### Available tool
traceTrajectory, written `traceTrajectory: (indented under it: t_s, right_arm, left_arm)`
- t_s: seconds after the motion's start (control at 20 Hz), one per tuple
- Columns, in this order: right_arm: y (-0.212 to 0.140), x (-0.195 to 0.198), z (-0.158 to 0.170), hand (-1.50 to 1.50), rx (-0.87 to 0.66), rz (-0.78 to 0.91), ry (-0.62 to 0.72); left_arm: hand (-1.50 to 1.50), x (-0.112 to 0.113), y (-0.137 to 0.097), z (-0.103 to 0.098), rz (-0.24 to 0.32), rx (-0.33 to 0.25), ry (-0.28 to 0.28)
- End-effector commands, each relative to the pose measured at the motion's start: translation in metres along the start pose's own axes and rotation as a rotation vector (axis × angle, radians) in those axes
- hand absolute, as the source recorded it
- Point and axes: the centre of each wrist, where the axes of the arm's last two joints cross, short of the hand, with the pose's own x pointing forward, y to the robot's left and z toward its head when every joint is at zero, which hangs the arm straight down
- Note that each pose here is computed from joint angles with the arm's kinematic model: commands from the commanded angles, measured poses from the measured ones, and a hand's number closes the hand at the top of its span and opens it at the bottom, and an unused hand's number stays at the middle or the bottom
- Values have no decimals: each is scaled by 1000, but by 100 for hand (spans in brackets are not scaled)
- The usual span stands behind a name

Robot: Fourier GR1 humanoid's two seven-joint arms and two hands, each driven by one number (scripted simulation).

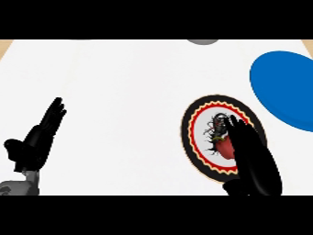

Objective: Pick the bell pepper from the plate and place it in the plate

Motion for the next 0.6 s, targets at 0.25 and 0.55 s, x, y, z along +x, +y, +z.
traceTrajectory:
  t_s: [0.25, 0.55]
  right_arm:
    - [21, -32, -38, -150, -1, 35, 38]
    - [17, -17, -46, 150, 82, 52, -59]
  left_arm:
    - [0, -10, 3, -4, 4, -6, 2]
    - [0, -6, 6, -6, -3, 14, -3]
